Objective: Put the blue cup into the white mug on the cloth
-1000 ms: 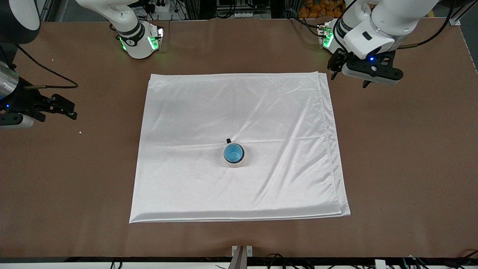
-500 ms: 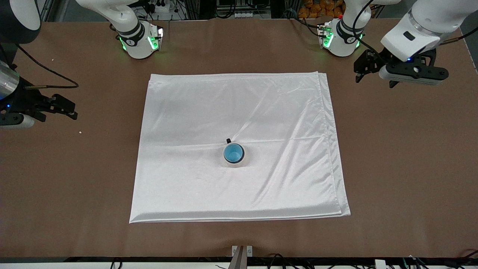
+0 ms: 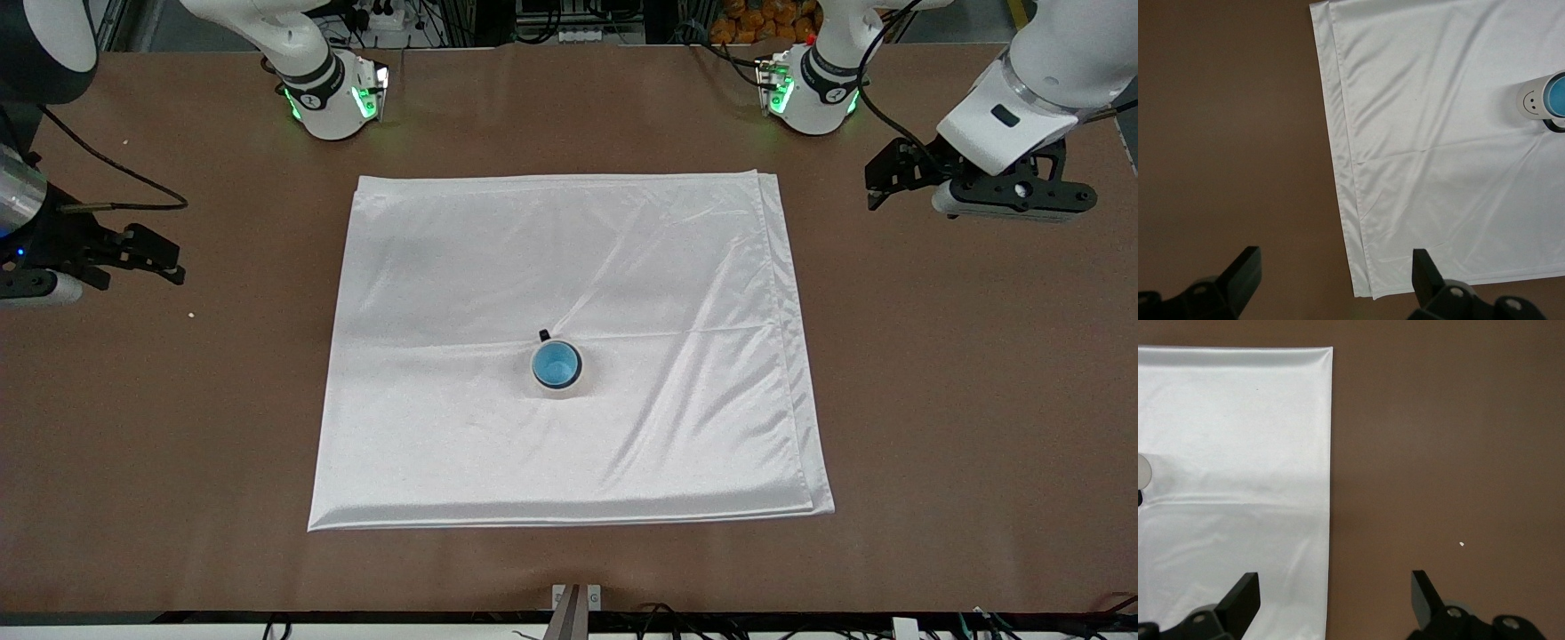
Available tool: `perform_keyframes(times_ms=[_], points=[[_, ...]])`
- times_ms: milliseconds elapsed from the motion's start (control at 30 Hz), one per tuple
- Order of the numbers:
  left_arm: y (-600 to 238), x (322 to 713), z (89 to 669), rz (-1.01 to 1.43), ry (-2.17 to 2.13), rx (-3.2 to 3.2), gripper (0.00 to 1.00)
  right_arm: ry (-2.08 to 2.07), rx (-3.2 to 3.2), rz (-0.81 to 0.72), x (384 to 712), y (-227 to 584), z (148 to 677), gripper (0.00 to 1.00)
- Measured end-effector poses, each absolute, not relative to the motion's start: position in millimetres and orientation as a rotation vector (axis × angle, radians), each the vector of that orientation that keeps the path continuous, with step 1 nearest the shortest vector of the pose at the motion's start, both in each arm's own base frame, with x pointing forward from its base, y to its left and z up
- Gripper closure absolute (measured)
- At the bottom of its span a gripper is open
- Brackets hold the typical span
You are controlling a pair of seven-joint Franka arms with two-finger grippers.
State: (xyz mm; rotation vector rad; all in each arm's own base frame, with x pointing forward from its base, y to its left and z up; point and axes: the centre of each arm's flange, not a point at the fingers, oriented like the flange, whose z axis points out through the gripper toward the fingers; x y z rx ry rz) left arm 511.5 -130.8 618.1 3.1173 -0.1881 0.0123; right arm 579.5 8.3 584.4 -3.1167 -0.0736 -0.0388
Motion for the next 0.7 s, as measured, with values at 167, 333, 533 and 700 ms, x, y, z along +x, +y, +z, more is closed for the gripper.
perform_keyframes(times_ms=[167, 333, 533, 700], points=[[-128, 519, 621, 0.026, -0.180, 3.119, 0.00, -0.074, -3.117, -0.036, 579, 8, 584, 0.00], [-127, 527, 622, 0.033, -0.177, 3.120, 0.00, -0.075, -3.117, -0.036, 579, 9, 583, 0.00], [-127, 532, 619, 0.027, -0.177, 3.120, 0.00, -0.075, -3.117, -0.035, 579, 9, 583, 0.00], [-127, 534, 617, 0.025, -0.178, 3.130, 0.00, -0.075, -3.116, -0.035, 579, 9, 583, 0.00]])
